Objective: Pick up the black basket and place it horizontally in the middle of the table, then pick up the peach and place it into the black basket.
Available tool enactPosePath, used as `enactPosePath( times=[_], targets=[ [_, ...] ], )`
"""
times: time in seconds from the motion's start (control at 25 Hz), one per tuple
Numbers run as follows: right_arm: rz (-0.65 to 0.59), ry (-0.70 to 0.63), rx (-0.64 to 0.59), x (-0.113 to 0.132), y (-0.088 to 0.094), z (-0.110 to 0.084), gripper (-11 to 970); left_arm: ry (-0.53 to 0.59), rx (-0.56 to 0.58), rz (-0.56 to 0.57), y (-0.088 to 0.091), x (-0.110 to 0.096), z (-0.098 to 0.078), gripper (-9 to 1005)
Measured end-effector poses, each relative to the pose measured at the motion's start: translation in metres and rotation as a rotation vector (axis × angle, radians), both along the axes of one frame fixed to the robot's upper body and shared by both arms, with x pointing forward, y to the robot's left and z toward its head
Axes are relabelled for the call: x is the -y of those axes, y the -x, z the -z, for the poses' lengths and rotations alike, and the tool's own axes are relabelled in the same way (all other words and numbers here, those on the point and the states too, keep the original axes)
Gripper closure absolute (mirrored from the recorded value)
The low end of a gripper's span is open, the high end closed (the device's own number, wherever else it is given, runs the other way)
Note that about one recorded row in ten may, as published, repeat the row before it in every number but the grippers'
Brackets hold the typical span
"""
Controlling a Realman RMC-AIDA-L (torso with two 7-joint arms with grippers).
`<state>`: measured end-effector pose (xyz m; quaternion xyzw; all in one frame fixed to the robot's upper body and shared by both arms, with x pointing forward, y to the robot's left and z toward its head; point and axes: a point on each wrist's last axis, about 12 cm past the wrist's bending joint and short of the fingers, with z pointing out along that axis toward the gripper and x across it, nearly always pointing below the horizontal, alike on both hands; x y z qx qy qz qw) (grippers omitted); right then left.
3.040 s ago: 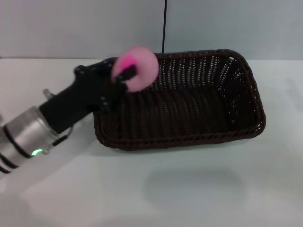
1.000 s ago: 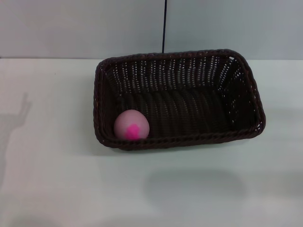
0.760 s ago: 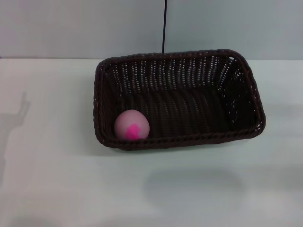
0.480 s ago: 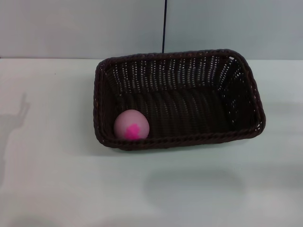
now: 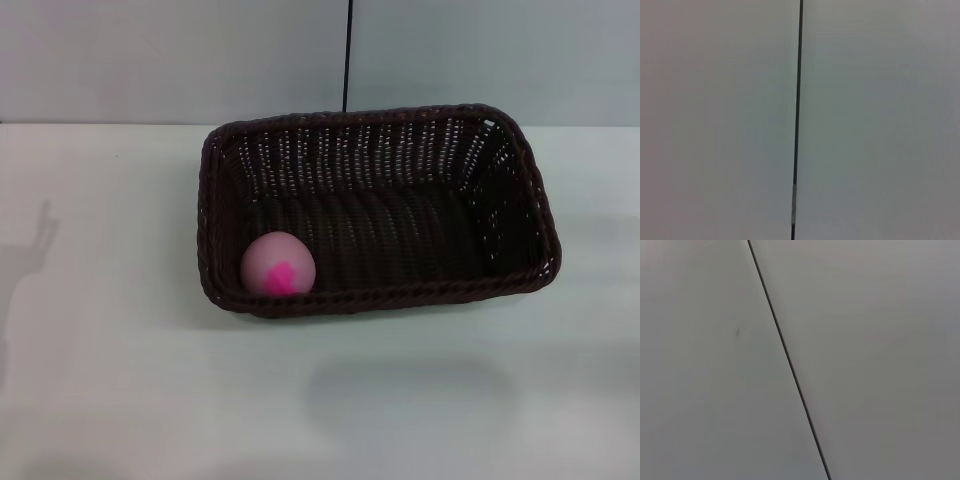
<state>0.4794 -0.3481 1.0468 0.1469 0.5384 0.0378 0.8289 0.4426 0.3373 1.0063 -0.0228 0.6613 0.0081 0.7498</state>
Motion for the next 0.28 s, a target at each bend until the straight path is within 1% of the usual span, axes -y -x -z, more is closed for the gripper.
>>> enactPosePath(
  times=[0.28],
  targets=[
    [-0.006,0.009,-0.006,-0.0003,0.0012,0.0008,201,0.013,-0.004,0.002,-0.0026,0.0035,0.0006,152]
  ],
)
